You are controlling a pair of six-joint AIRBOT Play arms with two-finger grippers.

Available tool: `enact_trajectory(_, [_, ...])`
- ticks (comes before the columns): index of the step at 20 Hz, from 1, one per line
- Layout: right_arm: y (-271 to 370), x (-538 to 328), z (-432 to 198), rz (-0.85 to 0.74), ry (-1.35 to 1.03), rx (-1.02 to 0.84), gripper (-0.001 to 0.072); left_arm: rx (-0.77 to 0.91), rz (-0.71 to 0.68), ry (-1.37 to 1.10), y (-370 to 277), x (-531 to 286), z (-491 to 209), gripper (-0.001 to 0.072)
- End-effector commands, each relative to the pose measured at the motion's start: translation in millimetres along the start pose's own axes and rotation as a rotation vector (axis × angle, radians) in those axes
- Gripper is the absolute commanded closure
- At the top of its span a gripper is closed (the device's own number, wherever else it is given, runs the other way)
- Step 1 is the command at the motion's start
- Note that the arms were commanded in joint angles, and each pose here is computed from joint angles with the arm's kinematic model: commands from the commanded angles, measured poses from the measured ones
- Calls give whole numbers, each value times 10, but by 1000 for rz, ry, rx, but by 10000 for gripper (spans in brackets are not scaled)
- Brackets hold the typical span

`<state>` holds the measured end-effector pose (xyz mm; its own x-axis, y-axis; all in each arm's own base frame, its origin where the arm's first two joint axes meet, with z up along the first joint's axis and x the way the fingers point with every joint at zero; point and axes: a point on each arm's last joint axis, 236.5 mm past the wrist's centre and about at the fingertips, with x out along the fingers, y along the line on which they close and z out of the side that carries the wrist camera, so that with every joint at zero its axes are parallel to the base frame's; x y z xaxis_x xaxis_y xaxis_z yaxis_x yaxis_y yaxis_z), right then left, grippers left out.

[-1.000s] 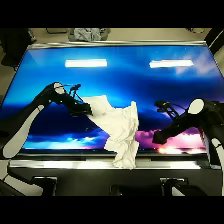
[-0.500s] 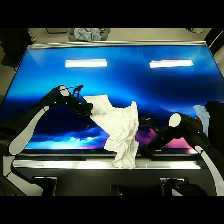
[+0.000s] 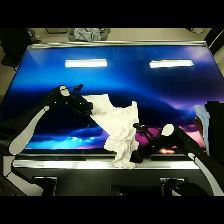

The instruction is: Fold the shirts.

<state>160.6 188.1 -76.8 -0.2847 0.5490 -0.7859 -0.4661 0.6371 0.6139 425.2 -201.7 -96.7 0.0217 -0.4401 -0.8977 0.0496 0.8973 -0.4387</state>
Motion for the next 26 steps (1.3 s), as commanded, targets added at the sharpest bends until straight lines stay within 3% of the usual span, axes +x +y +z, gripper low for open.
enact_trajectory(1, [-57, 174, 107, -98, -27, 26, 127, 16, -4, -5, -23, -49, 3, 678])
enact_trajectory(2, [-100, 178, 84, -121, -19, 61, 448, 26, -5, -12, -36, -84, 14, 678])
enact_trajectory(3, [-130, 168, 61, -132, -11, 76, 661, 37, -7, -22, -50, -127, 28, 679])
enact_trajectory(6, [-158, 5, 73, -184, 19, -3, 673, 102, -12, -91, -153, -396, 123, 680])
enact_trajectory(8, [-243, -470, 286, -346, -16, -125, 673, 160, 15, -228, -260, -908, 324, 682])
enact_trajectory(11, [-459, -2181, 632, -899, -169, -195, 672, 271, 118, -583, -472, -2438, 603, 682])
enact_trajectory(13, [-208, -3791, 563, -1314, -374, -142, 672, 263, 177, -850, -568, -3673, 493, 682])
enact_trajectory(15, [310, -4861, 320, -1517, -608, -106, 672, 245, 184, -1088, -706, -4741, 101, 682])
enact_trajectory(18, [941, -5563, -16, -1564, -873, -109, 672, 250, 171, -1317, -931, -5626, -649, 682])
enact_trajectory(20, [1048, -5663, -160, -1557, -909, -84, 671, 273, 161, -1392, -1064, -5869, -1023, 682])
enact_trajectory(24, [868, -5373, -423, -1519, -705, -35, 671, 264, 162, -1433, -1109, -6011, -1426, 681])
enact_trajectory(26, [807, -5225, -522, -1481, -636, -3, 671, 241, 186, -1309, -997, -5734, -1484, 682])
